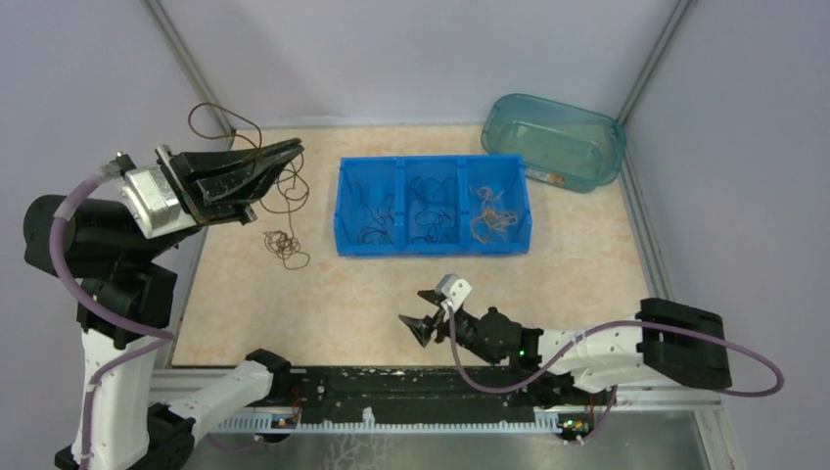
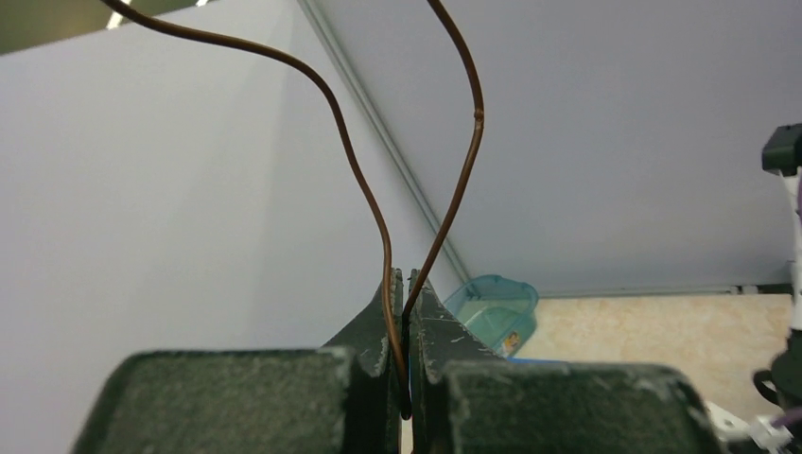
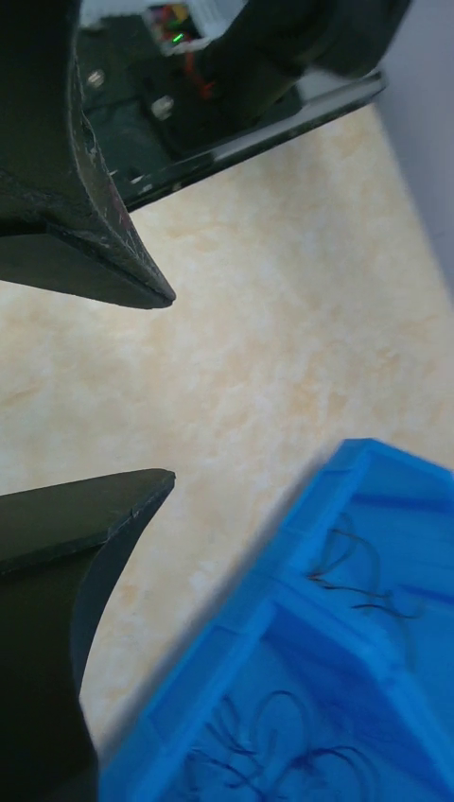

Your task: Untangle the cables

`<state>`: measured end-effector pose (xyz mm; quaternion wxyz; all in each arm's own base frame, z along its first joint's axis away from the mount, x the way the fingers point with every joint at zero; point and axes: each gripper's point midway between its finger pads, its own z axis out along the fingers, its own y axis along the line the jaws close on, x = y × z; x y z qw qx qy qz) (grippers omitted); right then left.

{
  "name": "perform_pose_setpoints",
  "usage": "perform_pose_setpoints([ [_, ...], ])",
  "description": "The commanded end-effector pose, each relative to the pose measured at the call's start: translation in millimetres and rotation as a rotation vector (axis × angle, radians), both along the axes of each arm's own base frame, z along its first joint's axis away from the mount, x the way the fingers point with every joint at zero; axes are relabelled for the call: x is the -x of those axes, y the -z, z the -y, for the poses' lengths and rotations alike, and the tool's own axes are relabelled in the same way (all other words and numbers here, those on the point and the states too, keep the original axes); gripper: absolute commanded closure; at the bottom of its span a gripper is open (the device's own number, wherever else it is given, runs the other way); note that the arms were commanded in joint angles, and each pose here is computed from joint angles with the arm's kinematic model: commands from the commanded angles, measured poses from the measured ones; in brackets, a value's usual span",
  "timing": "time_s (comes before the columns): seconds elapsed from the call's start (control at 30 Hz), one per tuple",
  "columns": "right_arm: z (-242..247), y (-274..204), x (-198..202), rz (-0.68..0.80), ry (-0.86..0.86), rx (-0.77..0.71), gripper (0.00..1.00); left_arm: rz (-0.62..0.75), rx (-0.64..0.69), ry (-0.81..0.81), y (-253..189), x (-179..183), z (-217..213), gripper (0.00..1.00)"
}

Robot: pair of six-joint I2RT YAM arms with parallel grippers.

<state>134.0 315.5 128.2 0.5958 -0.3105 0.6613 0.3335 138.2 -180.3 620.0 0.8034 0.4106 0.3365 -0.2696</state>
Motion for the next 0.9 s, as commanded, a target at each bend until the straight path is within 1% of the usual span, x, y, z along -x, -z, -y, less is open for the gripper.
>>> perform_pose_setpoints([
  [0.0,-26,-126,-8,0.104,-0.040,-0.241,0.37,-0.091,-0.058,0.093,23,4,13,1.00],
  [0.07,-34,-167,-8,0.123,-0.110,-0.317,0.39,-0.115,-0.070,0.114,29,6,15,1.00],
  [0.13,-47,-201,-2,0.168,-0.195,-0.349,0.40,-0.132,-0.083,0.130,34,8,16,1.00],
  [0.17,-55,-216,5,0.198,-0.251,-0.348,0.38,-0.141,-0.086,0.136,37,9,17,1.00],
  [0.2,-63,-236,12,0.226,-0.302,-0.361,0.35,-0.150,-0.088,0.141,39,9,18,1.00],
  [0.27,-80,-249,20,0.240,-0.377,-0.349,0.31,-0.169,-0.089,0.152,44,9,19,1.00],
  [0.33,-92,-252,20,0.243,-0.397,-0.338,0.31,-0.187,-0.088,0.168,46,9,20,1.00],
  [0.43,-100,-242,6,0.229,-0.341,-0.309,0.37,-0.201,-0.081,0.183,46,11,22,1.00],
  [0.6,-103,-206,0,0.177,-0.312,-0.290,0.57,-0.197,-0.066,0.199,39,15,21,1.00],
  [0.73,-101,-169,2,0.112,-0.310,-0.284,0.70,-0.184,-0.053,0.207,31,19,20,1.00],
  [0.8,-101,-146,3,0.066,-0.313,-0.268,0.74,-0.170,-0.048,0.200,26,19,19,1.00],
  [0.87,-101,-125,6,0.019,-0.320,-0.252,0.74,-0.150,-0.043,0.186,22,18,18,1.00],
])
